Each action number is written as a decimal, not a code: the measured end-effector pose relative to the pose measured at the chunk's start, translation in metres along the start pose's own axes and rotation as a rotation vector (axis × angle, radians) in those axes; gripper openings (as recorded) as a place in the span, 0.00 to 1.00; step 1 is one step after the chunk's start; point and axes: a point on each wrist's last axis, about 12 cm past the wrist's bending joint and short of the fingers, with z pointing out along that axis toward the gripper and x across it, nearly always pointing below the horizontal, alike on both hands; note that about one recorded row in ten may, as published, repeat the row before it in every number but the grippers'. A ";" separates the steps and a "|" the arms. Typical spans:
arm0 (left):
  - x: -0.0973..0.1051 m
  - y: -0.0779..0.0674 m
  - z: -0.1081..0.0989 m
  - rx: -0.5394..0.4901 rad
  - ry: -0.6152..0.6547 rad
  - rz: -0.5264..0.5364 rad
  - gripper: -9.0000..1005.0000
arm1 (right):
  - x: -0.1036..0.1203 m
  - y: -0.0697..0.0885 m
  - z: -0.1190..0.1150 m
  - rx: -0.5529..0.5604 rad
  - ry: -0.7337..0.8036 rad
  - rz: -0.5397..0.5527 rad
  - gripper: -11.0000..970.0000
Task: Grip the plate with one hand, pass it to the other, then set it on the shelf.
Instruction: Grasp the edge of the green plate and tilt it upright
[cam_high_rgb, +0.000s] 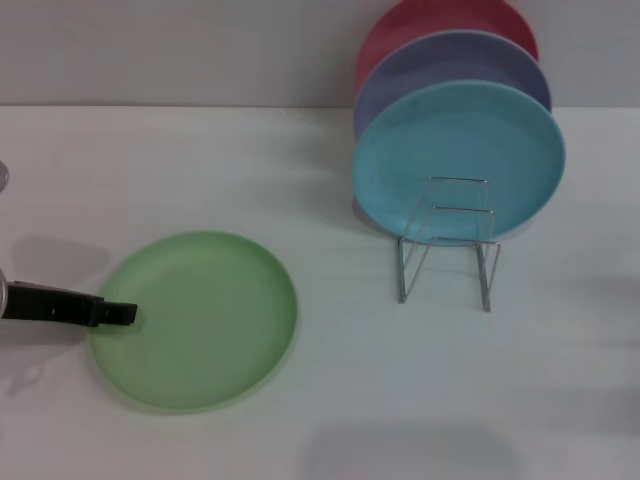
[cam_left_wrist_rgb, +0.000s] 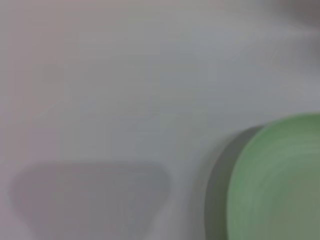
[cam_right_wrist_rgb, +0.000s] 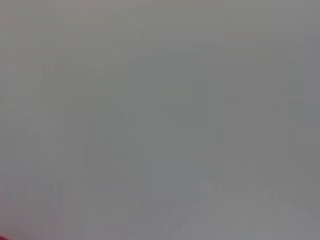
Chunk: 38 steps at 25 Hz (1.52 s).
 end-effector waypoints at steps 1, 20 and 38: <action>0.000 0.000 0.001 0.001 0.004 -0.004 0.72 | 0.000 0.000 0.000 0.000 0.000 0.000 0.85; -0.006 -0.006 0.004 -0.007 0.009 0.004 0.40 | 0.002 0.001 -0.005 -0.013 0.015 0.007 0.84; -0.017 -0.004 -0.009 -0.031 -0.122 0.045 0.05 | -0.011 0.007 -0.014 -0.084 -0.102 -0.007 0.84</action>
